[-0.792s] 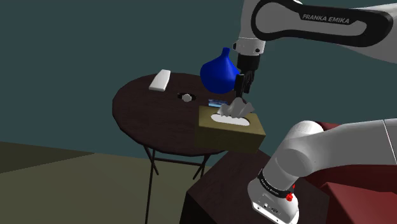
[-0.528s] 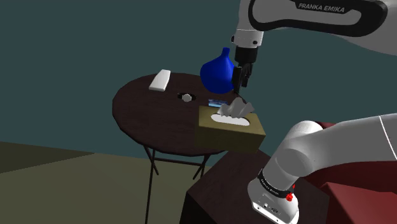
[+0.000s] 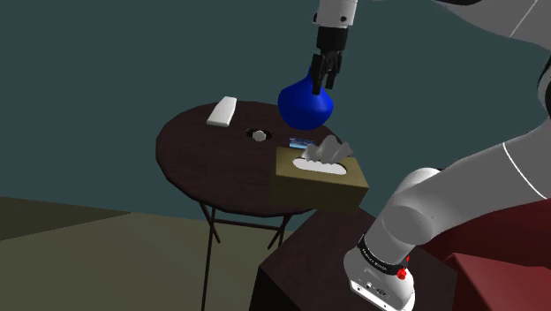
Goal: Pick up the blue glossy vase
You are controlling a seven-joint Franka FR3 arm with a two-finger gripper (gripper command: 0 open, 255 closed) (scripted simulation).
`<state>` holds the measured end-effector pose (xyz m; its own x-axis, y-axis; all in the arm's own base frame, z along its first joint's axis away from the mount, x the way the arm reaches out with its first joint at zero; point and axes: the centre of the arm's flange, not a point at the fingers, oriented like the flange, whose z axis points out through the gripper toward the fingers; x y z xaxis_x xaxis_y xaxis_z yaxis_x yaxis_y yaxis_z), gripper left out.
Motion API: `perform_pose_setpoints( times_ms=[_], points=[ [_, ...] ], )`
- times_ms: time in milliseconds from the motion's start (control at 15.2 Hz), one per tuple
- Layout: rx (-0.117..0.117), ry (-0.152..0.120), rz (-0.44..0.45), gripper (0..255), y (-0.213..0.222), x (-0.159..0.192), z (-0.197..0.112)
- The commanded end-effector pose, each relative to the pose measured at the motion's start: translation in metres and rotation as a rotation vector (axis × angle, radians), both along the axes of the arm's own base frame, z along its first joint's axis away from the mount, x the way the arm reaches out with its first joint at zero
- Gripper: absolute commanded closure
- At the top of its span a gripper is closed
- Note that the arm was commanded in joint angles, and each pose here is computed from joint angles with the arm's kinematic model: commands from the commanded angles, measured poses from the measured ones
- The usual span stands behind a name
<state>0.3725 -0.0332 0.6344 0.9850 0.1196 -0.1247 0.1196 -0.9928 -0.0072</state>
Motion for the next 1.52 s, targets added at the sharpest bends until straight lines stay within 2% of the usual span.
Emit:
perform_pose_setpoints(
  times_ms=[0, 396, 990, 1056, 1452],
  points=[
    [0.000, -0.012, -0.007, 0, -0.007, 0.014, 0.021],
    [0.000, -0.045, -0.025, 0, -0.024, 0.057, 0.076],
    [0.000, -0.045, -0.025, 0, -0.024, 0.057, 0.036],
    [0.000, -0.045, -0.025, 255, -0.024, 0.058, 0.036],
    [0.000, -0.045, -0.025, 255, -0.024, 0.058, 0.035]
  ],
)
